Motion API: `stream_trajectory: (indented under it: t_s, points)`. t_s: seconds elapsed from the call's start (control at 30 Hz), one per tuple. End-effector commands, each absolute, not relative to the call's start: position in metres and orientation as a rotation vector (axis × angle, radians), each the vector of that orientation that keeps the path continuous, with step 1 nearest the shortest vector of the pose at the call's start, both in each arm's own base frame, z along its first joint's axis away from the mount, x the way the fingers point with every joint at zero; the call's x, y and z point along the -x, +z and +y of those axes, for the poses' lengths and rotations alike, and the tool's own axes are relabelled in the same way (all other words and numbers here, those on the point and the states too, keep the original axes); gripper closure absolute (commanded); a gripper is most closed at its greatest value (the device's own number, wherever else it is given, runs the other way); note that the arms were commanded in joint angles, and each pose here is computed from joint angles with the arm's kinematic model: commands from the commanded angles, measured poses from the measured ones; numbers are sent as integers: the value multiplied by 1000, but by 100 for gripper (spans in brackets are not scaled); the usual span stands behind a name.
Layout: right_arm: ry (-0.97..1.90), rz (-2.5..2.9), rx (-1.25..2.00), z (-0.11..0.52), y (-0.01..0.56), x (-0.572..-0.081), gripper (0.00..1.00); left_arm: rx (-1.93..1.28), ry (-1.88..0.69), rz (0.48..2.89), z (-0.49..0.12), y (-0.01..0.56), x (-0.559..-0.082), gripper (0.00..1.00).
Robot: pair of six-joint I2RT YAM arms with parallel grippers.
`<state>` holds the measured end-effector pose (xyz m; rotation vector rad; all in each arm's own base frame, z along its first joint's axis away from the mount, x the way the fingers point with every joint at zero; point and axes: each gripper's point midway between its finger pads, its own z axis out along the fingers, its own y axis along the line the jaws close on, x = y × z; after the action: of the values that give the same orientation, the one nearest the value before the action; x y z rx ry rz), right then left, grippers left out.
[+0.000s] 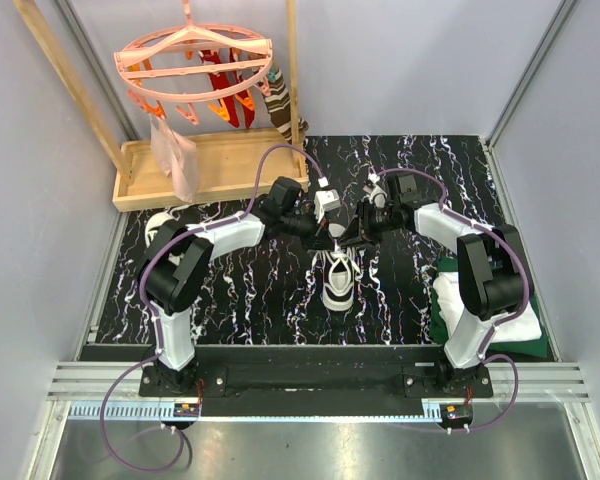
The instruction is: Tie the shoes
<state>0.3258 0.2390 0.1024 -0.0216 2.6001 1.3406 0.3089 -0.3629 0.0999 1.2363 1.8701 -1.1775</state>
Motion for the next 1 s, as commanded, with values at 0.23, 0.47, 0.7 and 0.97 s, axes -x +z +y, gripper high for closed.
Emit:
stream_trajectory:
  t_s: [0.23,0.47,0.7,0.97]
  points:
    - [1400,2587,14,244,104,-327,100,-1253,-1204,1768,-376,123,-313,99]
    - [1374,2526,46,241,123,-330,95,-1236,-1203,1785,-372,120,-313,99]
    - [1401,2514,57,241,130,-325,67,-1231,-1203,1793,-373,119,-315,99]
    - [1413,2543,36,243,120,-326,68,-1233,-1214,1782,-376,123,-316,99]
